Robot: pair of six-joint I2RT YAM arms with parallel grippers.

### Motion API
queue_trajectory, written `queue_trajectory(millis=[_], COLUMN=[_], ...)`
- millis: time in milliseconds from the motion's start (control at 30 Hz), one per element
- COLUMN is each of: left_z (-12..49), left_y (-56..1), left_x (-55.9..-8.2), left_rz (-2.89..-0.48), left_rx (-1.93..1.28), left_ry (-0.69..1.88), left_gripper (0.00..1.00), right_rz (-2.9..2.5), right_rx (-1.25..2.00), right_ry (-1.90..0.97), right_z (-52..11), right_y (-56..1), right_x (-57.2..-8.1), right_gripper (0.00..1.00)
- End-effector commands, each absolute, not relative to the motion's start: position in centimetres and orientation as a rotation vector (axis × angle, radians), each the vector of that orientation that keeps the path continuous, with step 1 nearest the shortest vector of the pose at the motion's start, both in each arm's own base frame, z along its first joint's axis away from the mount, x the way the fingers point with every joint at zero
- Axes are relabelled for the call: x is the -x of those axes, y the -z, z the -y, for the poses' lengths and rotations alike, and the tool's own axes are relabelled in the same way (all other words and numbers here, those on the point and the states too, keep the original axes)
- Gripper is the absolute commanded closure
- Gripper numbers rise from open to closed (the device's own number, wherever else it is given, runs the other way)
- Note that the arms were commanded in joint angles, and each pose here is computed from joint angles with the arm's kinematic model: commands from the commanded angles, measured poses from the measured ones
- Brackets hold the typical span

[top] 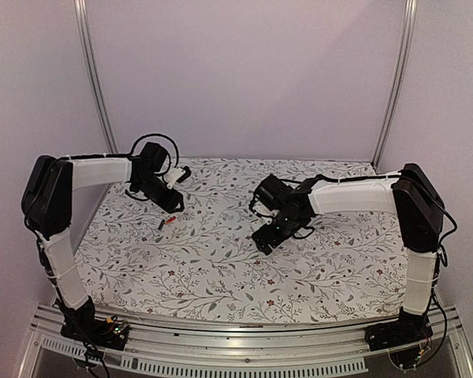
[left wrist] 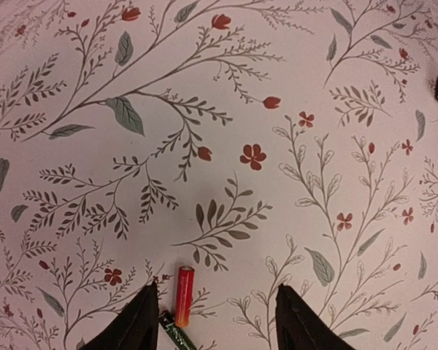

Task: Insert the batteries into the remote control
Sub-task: Pick up the battery from the center of the board.

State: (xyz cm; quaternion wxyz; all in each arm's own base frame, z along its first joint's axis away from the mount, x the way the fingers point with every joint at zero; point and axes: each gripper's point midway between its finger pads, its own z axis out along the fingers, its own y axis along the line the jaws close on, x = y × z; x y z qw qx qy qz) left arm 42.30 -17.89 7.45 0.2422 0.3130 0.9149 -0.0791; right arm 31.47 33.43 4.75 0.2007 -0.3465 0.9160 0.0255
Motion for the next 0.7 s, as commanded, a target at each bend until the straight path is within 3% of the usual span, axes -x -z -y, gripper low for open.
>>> queue_trajectory(millis=[0, 267, 667], left_z=[17.7, 16.8, 15.8], left_y=[-6.1, -2.9, -2.1], left_x=[-41.9, -41.9, -42.4], left_rz=[-2.549, -2.621, -2.642], left_rx=[-0.922, -0.924, -0.882], left_ry=[0.224, 0.185, 0.178], left_gripper=[0.45, 0.55, 0.56], right_rz=[-2.546, -2.562, -2.57], right_rx=[0.99, 1.004, 1.024], right_ry=[-0.047, -0.013, -0.017], right_z=[-33.2, -32.6, -32.5], right_y=[-4.5, -3.5, -3.1], right_x=[-31.4, -31.1, -30.8], right_gripper=[0.01, 0.01, 0.01])
